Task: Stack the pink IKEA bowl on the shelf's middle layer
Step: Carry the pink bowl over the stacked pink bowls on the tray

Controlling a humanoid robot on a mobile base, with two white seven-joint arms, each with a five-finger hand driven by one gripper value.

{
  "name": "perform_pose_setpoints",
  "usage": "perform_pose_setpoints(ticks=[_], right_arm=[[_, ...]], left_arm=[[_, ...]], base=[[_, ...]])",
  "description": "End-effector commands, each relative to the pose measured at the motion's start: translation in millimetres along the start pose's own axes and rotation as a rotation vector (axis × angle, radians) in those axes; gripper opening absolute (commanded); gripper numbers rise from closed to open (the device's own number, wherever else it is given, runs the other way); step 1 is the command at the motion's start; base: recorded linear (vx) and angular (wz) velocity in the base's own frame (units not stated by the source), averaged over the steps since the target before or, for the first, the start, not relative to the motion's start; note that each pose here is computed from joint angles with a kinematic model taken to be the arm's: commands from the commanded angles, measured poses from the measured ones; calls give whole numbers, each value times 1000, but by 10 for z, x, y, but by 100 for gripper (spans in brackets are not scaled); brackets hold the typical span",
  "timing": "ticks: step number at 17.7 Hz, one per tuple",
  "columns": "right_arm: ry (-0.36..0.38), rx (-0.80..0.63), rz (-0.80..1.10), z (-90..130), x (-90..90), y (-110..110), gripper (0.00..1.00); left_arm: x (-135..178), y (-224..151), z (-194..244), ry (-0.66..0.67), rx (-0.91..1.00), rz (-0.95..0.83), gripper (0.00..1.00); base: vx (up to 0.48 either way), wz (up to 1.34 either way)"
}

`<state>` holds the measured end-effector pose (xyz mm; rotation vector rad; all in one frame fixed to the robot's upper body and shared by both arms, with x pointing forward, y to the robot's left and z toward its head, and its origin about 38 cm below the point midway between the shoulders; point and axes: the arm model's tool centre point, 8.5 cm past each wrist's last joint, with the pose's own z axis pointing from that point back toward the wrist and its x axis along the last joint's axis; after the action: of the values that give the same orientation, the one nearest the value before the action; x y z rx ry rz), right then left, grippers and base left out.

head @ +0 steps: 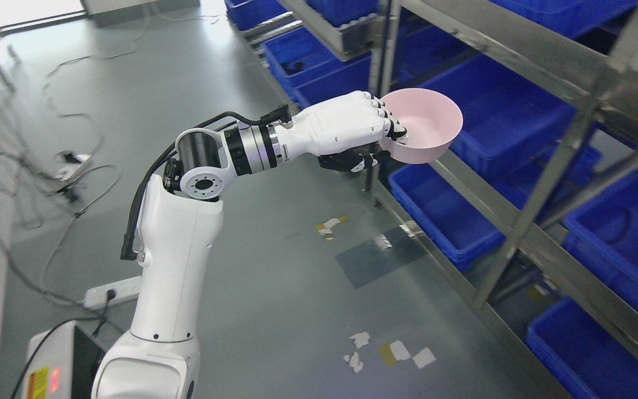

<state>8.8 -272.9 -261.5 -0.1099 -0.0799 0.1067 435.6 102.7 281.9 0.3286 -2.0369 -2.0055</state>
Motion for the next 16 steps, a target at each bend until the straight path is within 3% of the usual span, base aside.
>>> perform_pose_setpoints(ticks=[1, 5, 7, 10, 16], right_arm=[[7, -15, 2, 4, -96, -100, 100], [7, -15, 2, 4, -96, -100, 100], [7, -15, 2, 4, -96, -100, 100], [7, -15, 2, 4, -96, -100, 100], [7, -15, 2, 4, -96, -100, 100]], left_arm=[[-231, 706, 134, 57, 63, -129, 1], [-382, 1210, 269, 103, 136, -188, 2], [-458, 1169, 248, 121, 112, -174, 2], [-738, 1041, 456, 253, 49, -157, 2], [-956, 1024, 463, 351, -46, -164, 2]], base=[[63, -1355], [74, -1353], [90, -1205], [87, -1026], [104, -823]])
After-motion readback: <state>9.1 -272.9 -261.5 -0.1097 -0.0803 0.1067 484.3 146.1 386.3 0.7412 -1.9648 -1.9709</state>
